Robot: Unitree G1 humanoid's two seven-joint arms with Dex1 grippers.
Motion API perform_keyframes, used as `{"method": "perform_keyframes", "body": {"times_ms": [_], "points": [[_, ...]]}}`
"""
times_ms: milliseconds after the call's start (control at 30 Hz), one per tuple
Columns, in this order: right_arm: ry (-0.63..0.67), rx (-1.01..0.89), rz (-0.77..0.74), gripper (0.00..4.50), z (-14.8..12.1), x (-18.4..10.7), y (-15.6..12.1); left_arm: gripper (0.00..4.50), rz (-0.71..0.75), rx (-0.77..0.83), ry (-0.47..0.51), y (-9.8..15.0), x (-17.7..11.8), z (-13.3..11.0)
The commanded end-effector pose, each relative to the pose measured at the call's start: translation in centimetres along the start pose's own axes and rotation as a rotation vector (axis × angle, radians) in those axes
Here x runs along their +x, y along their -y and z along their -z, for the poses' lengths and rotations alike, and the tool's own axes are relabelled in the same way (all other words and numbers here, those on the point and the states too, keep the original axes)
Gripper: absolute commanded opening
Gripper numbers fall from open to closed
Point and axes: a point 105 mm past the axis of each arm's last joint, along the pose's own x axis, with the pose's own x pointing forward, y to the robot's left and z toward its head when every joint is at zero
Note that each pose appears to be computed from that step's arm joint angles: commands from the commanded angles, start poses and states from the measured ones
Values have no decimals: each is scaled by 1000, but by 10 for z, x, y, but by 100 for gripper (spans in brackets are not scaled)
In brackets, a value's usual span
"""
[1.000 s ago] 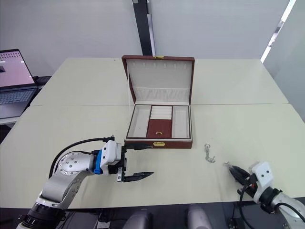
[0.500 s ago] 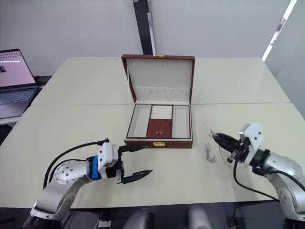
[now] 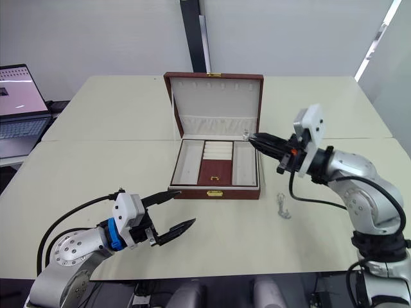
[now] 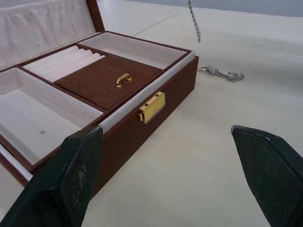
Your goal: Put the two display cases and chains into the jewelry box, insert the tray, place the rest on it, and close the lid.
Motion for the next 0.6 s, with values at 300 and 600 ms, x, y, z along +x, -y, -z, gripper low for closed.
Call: {"method": "perform_keyframes", "body": {"times_ms": [300, 600], "points": [[70, -54, -121, 6, -25, 43, -9, 450, -246, -20, 77, -15, -12, -19], [81, -86, -186, 6, -28, 76, -15, 450, -380, -66, 96, -20, -22, -19]]}}
